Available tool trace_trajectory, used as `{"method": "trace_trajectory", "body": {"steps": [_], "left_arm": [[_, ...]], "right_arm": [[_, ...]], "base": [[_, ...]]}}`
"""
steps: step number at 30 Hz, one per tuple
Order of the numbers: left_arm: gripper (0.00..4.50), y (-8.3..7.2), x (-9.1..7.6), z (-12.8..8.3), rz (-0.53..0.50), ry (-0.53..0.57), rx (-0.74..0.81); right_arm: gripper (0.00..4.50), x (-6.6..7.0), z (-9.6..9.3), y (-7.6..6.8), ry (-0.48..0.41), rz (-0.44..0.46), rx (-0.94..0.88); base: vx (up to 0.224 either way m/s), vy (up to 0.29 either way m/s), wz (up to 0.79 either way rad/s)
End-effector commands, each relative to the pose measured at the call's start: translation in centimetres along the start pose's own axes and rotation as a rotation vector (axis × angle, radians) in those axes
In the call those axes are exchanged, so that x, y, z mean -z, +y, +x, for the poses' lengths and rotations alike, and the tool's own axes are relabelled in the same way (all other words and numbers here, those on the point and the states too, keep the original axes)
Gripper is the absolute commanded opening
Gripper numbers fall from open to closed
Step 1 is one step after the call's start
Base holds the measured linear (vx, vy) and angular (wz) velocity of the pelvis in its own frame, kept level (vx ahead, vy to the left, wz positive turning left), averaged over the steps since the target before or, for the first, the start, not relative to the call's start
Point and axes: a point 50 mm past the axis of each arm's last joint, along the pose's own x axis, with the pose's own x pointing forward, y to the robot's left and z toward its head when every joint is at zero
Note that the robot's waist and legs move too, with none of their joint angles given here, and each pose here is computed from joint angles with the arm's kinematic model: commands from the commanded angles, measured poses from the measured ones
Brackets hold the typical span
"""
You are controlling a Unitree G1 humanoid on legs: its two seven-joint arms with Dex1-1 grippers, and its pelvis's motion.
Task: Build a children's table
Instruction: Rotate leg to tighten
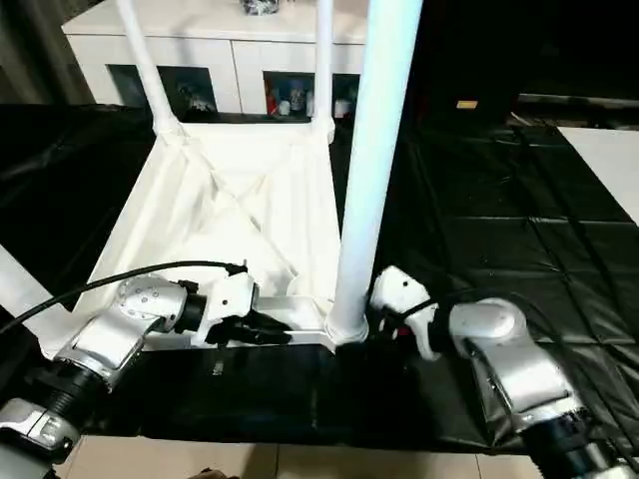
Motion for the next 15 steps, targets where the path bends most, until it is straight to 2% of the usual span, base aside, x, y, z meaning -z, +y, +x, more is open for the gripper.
{"method": "trace_trajectory", "body": {"steps": [1,15], "left_arm": [[0.0,-0.3,-0.23,0.53,0.019,0.003,0.056],[0.0,-0.49,0.06,0.48,0.012,0.015,0.071]], "right_arm": [[3.4,-0.29,-0.04,-0.34,0.004,-0.021,-0.001],[3.27,-1.02,-0.04,-0.45,-0.098,0.009,-0.017]], "base": [[0.0,0.0,0.0],[0.0,0.0,0.0]]}}
